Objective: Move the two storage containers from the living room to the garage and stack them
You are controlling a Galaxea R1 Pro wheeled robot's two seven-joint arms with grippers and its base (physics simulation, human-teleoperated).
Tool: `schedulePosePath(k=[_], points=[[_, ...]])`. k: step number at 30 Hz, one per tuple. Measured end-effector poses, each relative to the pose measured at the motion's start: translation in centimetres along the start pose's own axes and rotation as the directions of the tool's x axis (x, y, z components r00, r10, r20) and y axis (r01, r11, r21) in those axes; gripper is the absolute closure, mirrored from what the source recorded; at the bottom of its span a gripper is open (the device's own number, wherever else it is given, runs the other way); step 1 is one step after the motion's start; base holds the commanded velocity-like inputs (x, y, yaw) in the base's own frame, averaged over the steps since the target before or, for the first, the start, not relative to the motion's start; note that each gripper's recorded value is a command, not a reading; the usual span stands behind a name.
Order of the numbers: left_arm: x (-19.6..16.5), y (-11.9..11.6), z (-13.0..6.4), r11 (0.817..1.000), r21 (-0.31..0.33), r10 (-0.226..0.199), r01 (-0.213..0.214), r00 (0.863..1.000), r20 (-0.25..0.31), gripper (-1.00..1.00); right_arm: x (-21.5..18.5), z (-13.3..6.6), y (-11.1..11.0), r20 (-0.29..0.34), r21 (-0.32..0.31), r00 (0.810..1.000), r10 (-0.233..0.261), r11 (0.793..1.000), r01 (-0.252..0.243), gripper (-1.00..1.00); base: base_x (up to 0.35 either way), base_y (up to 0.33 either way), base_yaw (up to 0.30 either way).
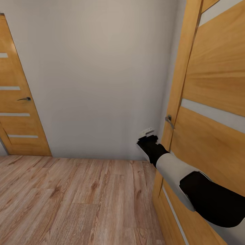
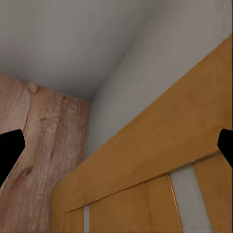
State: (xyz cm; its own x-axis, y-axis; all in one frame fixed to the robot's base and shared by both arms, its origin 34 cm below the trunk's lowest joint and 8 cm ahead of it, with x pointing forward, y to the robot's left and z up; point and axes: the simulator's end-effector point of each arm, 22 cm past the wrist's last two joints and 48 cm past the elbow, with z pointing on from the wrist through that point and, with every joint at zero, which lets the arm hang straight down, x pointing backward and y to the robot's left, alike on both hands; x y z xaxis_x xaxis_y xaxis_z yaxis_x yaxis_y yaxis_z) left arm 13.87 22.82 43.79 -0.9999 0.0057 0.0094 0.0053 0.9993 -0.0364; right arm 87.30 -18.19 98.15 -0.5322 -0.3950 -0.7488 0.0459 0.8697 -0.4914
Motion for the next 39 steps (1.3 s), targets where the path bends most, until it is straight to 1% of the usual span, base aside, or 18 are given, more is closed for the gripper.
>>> schedulePosePath(k=[4,6,10,14,17,26,29,31,37,39], points=[[0.0,0.0,0.0,1.000,0.001,0.000,0.000,1.000,0.000,-1.00,0.1,-0.1,-2.0,-0.005,0.091,1.000,-0.002,0.996,0.002,-1.00,0.000,0.000,0.000],[0.0,0.0,0.0,1.000,0.000,0.000,0.000,1.000,0.000,-1.00,0.2,-0.1,-2.4,-0.007,0.110,1.000,-0.002,0.994,0.003,-1.00,0.000,0.000,0.000],[0.0,0.0,0.0,1.000,0.000,0.000,0.000,1.000,0.000,-1.00,0.3,-0.2,-2.9,-0.012,0.130,1.000,-0.005,0.991,0.007,-1.00,0.000,0.000,0.000],[0.0,0.0,0.0,1.000,0.000,0.000,0.000,1.000,0.000,-1.00,0.8,-0.5,-4.3,-0.043,0.194,0.999,-0.023,0.980,0.031,-1.00,0.000,0.000,0.000],[0.0,0.0,0.0,1.000,0.000,0.000,0.000,1.000,0.000,-1.00,1.0,-0.6,-4.8,-0.051,0.216,0.998,-0.025,0.976,0.036,-1.00,0.000,0.000,0.000],[0.0,0.0,0.0,1.000,0.000,0.000,0.000,1.000,0.000,-1.00,1.0,-0.5,-4.5,-0.051,0.201,0.999,-0.020,0.979,0.030,-1.00,0.000,0.000,0.000],[0.0,0.0,0.0,1.000,0.000,0.000,0.000,1.000,0.000,-1.00,1.3,-0.4,-4.1,-0.062,0.185,0.998,0.001,0.983,0.011,-1.00,0.000,0.000,0.000],[0.0,0.0,0.0,1.000,0.000,0.000,0.000,1.000,0.000,-1.00,1.3,-0.5,-4.1,-0.063,0.186,0.998,0.002,0.983,0.009,-1.00,0.000,0.000,0.000],[0.0,0.0,0.0,1.000,0.000,0.000,0.000,1.000,0.000,-1.00,1.4,-0.5,-4.6,-0.065,0.208,0.998,0.002,0.978,0.011,-1.00,0.000,0.000,0.000],[0.0,0.0,0.0,1.000,0.000,0.000,0.000,1.000,0.000,-1.00,1.4,-0.7,-5.3,-0.067,0.239,0.998,0.000,0.971,0.016,-1.00,0.000,0.000,0.000]])
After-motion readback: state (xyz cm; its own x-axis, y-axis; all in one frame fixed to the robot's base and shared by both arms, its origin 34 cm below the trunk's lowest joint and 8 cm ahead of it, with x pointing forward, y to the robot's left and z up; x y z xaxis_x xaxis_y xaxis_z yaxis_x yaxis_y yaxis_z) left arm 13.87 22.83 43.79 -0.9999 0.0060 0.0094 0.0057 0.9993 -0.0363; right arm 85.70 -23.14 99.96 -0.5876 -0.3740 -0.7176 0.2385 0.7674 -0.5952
